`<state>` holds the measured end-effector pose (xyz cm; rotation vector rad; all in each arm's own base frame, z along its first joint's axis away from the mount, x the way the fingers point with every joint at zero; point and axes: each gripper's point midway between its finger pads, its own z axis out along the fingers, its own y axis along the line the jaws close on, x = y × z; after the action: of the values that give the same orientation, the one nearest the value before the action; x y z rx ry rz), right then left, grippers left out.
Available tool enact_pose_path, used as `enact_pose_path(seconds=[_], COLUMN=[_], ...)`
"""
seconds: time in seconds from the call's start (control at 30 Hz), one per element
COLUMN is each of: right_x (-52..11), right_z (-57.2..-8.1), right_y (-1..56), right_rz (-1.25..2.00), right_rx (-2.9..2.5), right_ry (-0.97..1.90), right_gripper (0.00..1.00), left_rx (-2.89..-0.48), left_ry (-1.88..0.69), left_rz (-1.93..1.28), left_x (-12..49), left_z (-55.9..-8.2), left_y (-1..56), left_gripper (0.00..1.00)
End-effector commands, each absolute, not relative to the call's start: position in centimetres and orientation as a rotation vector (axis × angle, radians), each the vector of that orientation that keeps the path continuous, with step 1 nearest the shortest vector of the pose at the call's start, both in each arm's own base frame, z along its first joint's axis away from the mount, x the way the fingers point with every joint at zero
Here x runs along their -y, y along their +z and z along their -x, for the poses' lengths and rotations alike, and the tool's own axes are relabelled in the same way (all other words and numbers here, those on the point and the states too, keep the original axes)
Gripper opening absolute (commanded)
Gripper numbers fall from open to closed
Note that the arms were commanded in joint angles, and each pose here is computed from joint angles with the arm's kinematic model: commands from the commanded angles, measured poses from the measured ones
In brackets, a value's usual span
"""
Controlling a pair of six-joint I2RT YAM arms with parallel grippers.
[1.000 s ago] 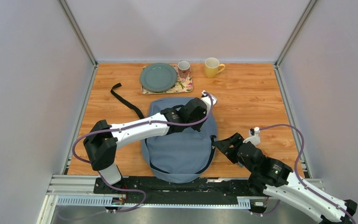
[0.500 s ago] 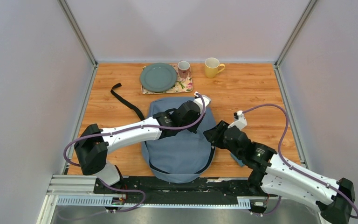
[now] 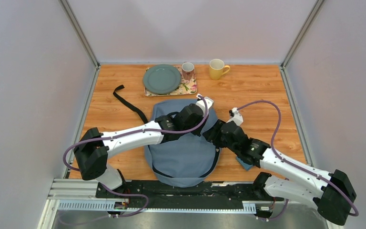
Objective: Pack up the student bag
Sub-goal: Unzip the student bag at the center of the board.
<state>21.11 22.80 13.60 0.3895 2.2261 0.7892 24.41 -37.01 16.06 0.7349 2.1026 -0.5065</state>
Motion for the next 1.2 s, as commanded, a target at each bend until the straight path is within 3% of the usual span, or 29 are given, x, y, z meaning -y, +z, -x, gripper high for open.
enact_pose_path(seconds=[0.0,0.27,0.33,0.4,0.63,1.0,1.17], right_x=[-24.1,-24.8,-24.8,-24.5,-21.5,-20.4,-21.3], right_z=[-22.5,-22.5,-22.5,-22.6,-23.5,-23.9,-24.1], right_y=[16.1,15.3,14.9,14.4,12.8,11.8,11.8], right_rz=[-0.342,-0.279,-0.285,-0.298,-0.457,-0.488,-0.473], right_rx=[-2.155,-2.192,-2.204,-2.214,-2.228,-2.254,-2.268], right_ry=[0.874,0.911,0.905,0.892,0.804,0.775,0.807], right_gripper=[0.43,0.33,0.13,0.00,0.00,0.00,0.00], left_rx=[-2.036,-2.045,-2.055,-2.061,-2.059,-2.093,-2.137], left_ry=[-0.559,-0.591,-0.615,-0.616,-0.503,-0.203,-0.205], left_rz=[-0.673,-0.674,-0.669,-0.668,-0.633,-0.332,-0.299], left_x=[37.0,37.2,37.1,37.0,32.0,15.4,14.0], left_z=[-24.8,-24.9,-25.0,-24.9,-25.2,-26.8,-25.3], left_y=[19.0,18.9,18.8,18.6,17.3,15.1,13.5], left_gripper=[0.00,0.00,0.00,0.00,0.00,0.00,0.00])
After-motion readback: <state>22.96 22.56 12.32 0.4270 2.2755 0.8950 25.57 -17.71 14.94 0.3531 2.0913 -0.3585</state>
